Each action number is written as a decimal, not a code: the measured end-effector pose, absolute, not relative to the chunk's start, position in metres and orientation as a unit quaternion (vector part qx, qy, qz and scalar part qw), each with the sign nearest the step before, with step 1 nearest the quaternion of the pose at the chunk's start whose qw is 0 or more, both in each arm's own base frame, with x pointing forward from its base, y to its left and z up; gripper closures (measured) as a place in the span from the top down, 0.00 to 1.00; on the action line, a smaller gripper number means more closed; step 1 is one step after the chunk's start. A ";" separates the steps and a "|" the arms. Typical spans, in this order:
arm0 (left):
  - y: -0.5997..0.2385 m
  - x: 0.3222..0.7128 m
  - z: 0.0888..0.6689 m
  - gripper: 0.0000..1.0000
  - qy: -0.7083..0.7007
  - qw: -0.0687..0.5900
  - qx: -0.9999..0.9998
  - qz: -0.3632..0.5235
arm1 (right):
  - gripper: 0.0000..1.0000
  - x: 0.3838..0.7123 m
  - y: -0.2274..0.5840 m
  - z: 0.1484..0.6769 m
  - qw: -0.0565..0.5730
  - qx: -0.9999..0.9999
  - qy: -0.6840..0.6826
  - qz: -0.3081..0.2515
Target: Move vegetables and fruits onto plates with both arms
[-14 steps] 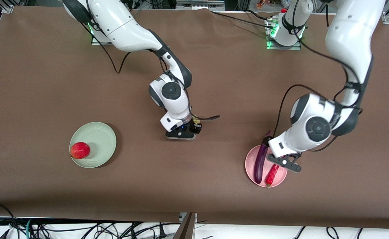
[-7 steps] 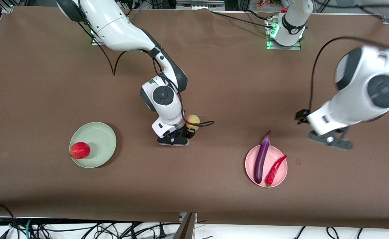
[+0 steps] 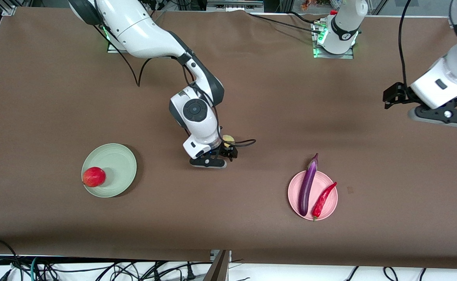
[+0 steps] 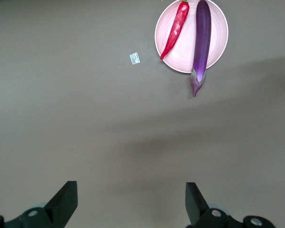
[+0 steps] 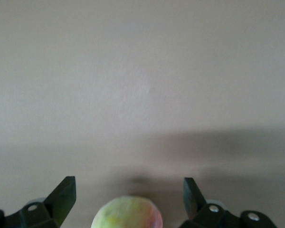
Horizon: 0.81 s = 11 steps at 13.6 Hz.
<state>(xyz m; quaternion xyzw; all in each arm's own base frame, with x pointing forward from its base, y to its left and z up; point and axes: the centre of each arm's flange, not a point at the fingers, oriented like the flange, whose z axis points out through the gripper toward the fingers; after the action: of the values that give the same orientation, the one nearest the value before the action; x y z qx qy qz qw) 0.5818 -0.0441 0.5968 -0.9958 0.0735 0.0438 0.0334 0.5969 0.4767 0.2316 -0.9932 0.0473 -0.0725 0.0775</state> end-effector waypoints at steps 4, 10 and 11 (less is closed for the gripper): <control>-0.032 0.555 0.597 1.00 0.056 0.022 -0.998 0.002 | 1.00 0.576 0.498 0.227 0.071 -0.995 0.030 -0.061; -0.022 0.536 0.597 1.00 0.042 -0.002 -0.999 0.015 | 0.99 0.563 0.503 0.201 0.058 -0.997 0.021 -0.046; -0.023 0.537 0.596 1.00 0.042 -0.003 -0.999 0.017 | 0.94 0.563 0.503 0.200 0.057 -0.997 0.021 -0.045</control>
<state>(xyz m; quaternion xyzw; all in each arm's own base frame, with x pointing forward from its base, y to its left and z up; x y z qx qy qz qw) 0.5366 -0.0230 0.5956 -0.9990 0.0418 0.0170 -0.0026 0.5628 0.5034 0.1998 -0.9972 0.0209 -0.0449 0.0569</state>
